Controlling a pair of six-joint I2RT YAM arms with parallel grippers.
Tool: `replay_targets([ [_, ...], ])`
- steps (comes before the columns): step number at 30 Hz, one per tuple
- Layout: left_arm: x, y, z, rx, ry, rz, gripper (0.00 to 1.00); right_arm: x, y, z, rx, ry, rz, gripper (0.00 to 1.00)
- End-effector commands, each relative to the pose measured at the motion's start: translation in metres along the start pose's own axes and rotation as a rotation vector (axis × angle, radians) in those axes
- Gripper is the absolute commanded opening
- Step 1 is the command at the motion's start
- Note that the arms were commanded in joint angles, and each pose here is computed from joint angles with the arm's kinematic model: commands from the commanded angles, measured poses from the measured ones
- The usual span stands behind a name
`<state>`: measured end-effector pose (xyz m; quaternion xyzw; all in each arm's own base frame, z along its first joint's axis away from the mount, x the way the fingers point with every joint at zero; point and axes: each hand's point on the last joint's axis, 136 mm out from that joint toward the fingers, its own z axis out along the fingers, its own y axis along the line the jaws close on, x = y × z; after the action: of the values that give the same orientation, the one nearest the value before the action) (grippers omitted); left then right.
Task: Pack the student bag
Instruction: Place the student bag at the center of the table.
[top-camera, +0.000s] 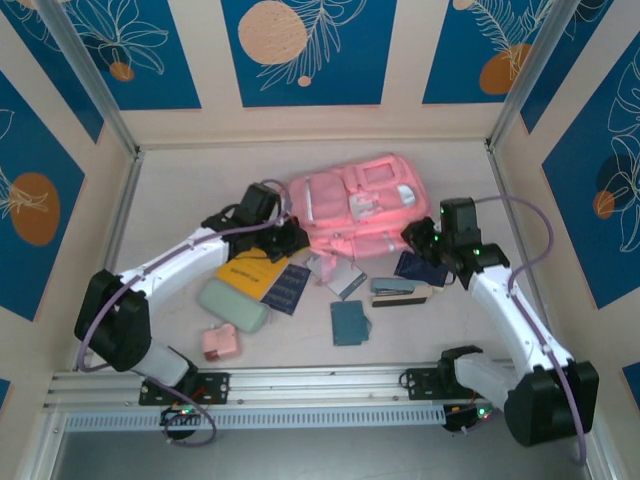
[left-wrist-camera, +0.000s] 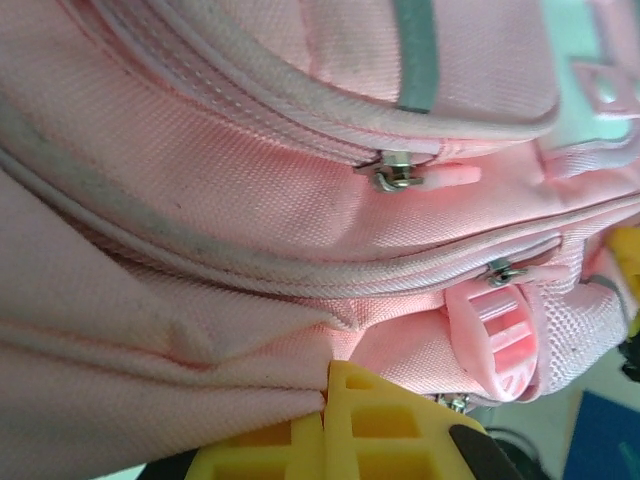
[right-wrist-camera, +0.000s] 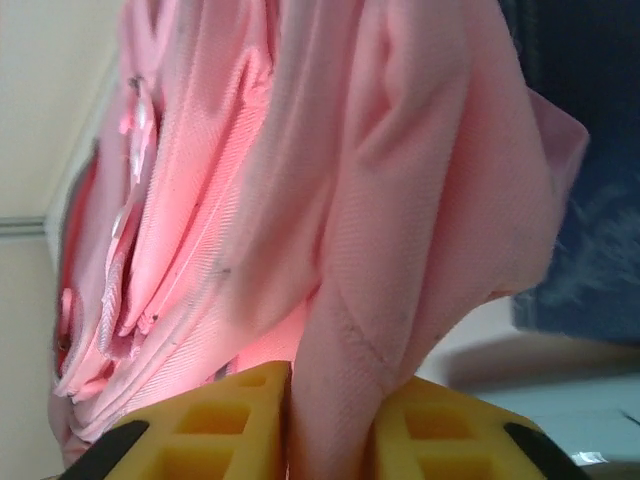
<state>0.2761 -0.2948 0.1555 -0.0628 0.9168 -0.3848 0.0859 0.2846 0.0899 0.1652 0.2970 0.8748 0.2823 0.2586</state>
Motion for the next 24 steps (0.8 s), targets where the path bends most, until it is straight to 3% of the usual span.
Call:
replay_targets([
  [1, 0.034, -0.01, 0.02, 0.055, 0.108, 0.086, 0.0, 0.028, -0.008, -0.003, -0.014, 0.093, -0.074, 0.47],
  [3, 0.045, -0.002, 0.026, 0.035, 0.145, 0.099, 0.0, 0.033, -0.021, -0.008, 0.051, 0.096, -0.097, 0.76],
  [5, 0.051, 0.008, 0.026, -0.013, 0.152, 0.12, 0.0, 0.032, -0.032, -0.018, 0.121, 0.067, -0.13, 0.86],
  [8, 0.056, 0.018, 0.024, -0.043, 0.148, 0.137, 0.06, 0.03, -0.027, -0.033, 0.107, 0.04, -0.207, 0.87],
  [10, 0.059, 0.025, 0.023, -0.059, 0.156, 0.161, 0.2, 0.03, -0.011, -0.039, 0.053, 0.022, -0.288, 0.87],
  [12, 0.063, 0.032, 0.021, -0.079, 0.162, 0.182, 0.38, 0.033, 0.006, -0.04, 0.043, -0.004, -0.407, 0.93],
  [15, 0.065, 0.034, 0.011, -0.081, 0.141, 0.22, 0.59, 0.039, 0.022, -0.042, 0.076, 0.019, -0.571, 0.85],
  [17, 0.063, 0.031, 0.0, -0.083, 0.117, 0.268, 0.79, 0.052, 0.042, -0.039, -0.005, 0.088, -0.666, 0.77],
  [22, 0.041, 0.029, -0.027, -0.138, -0.031, 0.356, 0.82, 0.054, 0.078, -0.013, -0.044, 0.221, -0.631, 0.6],
  [24, 0.026, 0.026, -0.033, -0.09, -0.085, 0.283, 0.78, 0.056, 0.091, 0.005, -0.075, 0.292, -0.61, 0.54],
])
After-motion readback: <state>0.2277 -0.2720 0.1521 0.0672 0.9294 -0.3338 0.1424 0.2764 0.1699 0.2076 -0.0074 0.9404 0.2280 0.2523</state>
